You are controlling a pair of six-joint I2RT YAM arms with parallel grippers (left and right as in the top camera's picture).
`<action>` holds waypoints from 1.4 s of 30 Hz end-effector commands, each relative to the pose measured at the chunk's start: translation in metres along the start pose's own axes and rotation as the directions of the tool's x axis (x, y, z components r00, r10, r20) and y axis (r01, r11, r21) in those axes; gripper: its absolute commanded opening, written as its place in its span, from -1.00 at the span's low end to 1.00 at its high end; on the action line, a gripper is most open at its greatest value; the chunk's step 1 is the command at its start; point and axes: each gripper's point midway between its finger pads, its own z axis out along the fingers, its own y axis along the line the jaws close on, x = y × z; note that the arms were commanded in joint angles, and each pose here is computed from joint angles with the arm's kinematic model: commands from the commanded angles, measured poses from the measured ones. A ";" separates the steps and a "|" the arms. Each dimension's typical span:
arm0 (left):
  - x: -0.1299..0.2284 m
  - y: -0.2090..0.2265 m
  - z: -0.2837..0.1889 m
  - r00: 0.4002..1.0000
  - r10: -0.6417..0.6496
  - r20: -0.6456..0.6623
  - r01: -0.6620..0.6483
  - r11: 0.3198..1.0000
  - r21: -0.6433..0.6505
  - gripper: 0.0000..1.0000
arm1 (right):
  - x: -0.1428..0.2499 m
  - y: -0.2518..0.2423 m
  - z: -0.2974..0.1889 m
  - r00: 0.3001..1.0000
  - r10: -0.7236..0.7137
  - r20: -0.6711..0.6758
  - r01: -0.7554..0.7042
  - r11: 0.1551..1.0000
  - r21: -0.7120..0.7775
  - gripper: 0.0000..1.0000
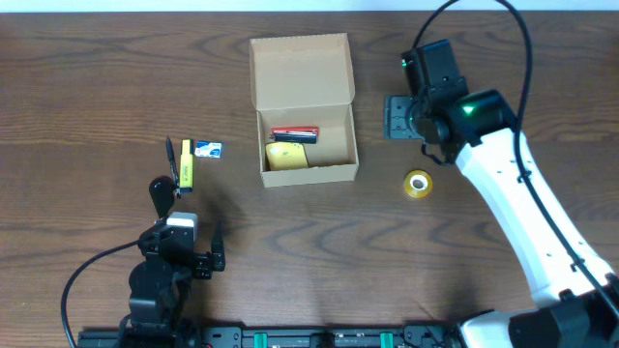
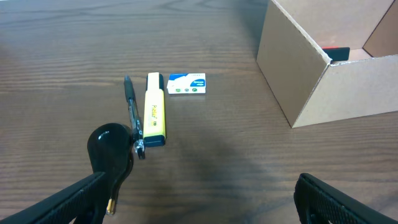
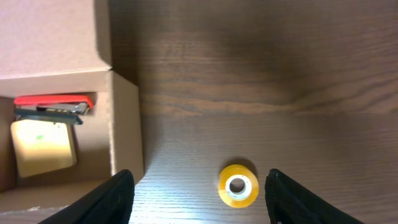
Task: Pack container
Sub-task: 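Release the stapler and move the right gripper toward the tape roll, then lower the right gripper onto the yellow tape roll and grasp it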
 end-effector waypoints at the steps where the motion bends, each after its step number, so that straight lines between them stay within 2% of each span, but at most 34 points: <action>1: 0.005 0.004 0.002 1.000 0.002 -0.009 -0.002 1.000 -0.022 0.91 | -0.006 -0.010 -0.007 1.000 0.011 0.019 -0.011 1.000 0.005 0.39; 6: 0.005 0.004 0.002 1.000 0.002 -0.009 -0.002 1.000 -0.022 0.91 | -0.008 -0.023 -0.003 1.000 0.002 0.010 -0.002 1.000 0.026 0.42; 14: 0.005 0.004 0.002 1.000 0.002 -0.009 -0.002 1.000 -0.022 0.91 | -0.002 -0.054 0.024 0.996 0.065 -0.055 -0.061 0.994 0.086 0.47; 20: 0.005 0.004 0.002 1.000 0.002 -0.009 -0.002 1.000 -0.022 0.90 | 0.004 -0.072 0.049 0.988 0.099 -0.123 -0.089 0.993 0.082 0.65; 22: 0.005 0.004 0.002 1.000 0.002 -0.009 -0.002 1.000 -0.022 0.91 | 0.011 -0.064 0.062 0.982 0.068 -0.175 -0.065 0.998 0.026 0.75; 25: 0.005 0.004 0.002 1.000 0.002 -0.009 -0.002 1.000 -0.022 0.91 | 0.024 -0.055 0.078 0.971 0.027 -0.239 -0.030 1.000 -0.009 0.80; 34: 0.005 0.004 0.002 1.000 0.002 -0.009 -0.002 1.000 -0.022 0.91 | 0.078 -0.040 0.106 0.882 -0.076 -0.465 0.046 0.996 -0.076 0.79; 42: 0.005 0.004 0.002 1.000 0.002 -0.009 -0.002 1.000 -0.022 0.90 | 0.118 -0.039 0.115 0.831 -0.116 -0.544 0.060 0.991 -0.120 0.72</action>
